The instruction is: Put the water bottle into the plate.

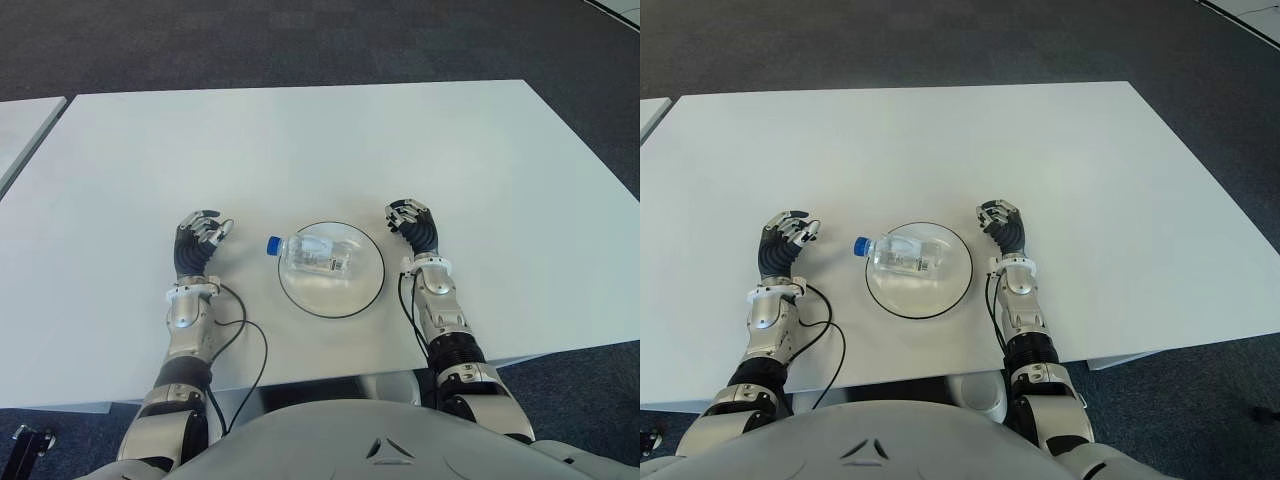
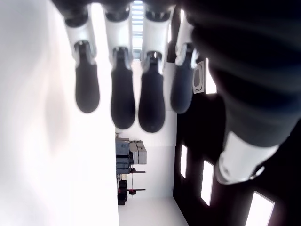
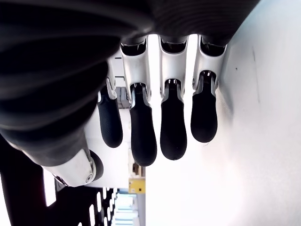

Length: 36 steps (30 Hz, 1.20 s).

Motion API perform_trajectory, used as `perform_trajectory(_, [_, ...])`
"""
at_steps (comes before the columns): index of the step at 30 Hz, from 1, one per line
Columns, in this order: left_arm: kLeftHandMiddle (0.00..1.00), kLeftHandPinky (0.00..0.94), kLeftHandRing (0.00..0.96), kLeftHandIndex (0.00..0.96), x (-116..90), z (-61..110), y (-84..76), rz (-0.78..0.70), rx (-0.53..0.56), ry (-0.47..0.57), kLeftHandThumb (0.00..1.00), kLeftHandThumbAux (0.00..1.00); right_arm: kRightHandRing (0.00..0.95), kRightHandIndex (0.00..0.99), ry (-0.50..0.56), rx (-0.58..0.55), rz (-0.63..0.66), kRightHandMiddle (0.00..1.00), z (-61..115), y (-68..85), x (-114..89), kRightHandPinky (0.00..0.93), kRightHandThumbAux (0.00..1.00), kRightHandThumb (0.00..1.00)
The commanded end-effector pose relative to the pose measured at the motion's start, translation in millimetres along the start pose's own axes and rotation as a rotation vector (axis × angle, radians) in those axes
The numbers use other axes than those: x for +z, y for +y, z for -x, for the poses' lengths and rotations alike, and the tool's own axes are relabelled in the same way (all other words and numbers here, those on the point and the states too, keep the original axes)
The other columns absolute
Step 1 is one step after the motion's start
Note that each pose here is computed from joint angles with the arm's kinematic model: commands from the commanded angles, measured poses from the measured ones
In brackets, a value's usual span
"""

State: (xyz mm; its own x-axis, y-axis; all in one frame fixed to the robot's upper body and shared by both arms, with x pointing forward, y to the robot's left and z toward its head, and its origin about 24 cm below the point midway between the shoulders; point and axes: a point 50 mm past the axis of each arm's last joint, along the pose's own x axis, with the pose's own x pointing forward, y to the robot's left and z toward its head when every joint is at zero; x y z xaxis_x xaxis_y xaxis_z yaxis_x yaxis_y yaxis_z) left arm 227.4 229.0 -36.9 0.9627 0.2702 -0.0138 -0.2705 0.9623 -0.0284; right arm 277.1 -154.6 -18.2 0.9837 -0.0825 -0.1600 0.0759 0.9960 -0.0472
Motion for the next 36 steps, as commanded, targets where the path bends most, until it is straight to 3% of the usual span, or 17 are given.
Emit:
perform_trajectory(1, [0.62, 0.553, 0.604, 0.437, -21.1, 10.7, -3.5, 0.017, -0.008, 0.137, 0.699, 0.713, 0.608, 0.432, 0.146, 0.001, -0.005, 0.612, 14.3, -1.1, -30.8, 0.602, 0.729, 0.707])
perform_trajectory(10, [0.492, 0.438, 0.475, 0.426, -36.0, 11.0, -10.8, 0.072, -0.003, 0.279, 0.695, 0.72, 0.609, 0.432, 0.144, 0.001, 0.004, 0.614, 14.0, -1.2, -30.2, 0.605, 0.73, 0.706])
perform_trajectory(24, [0.418, 0.434, 0.43, 0.417, -48.4, 12.6, -14.5, 0.144, -0.001, 0.377, 0.693, 0.725, 0.602, 0.433, 0.161, -0.012, 0.009, 0.606, 13.1, -2.4, -30.5, 0.594, 0.728, 0.706])
perform_trajectory(36, [0.402, 0.432, 0.418, 0.414, -49.8, 13.2, -13.4, 0.179, 0.01, 0.397, 0.692, 0.725, 0.608, 0.432, 0.162, -0.012, 0.008, 0.61, 13.5, -3.2, -30.7, 0.604, 0.729, 0.707])
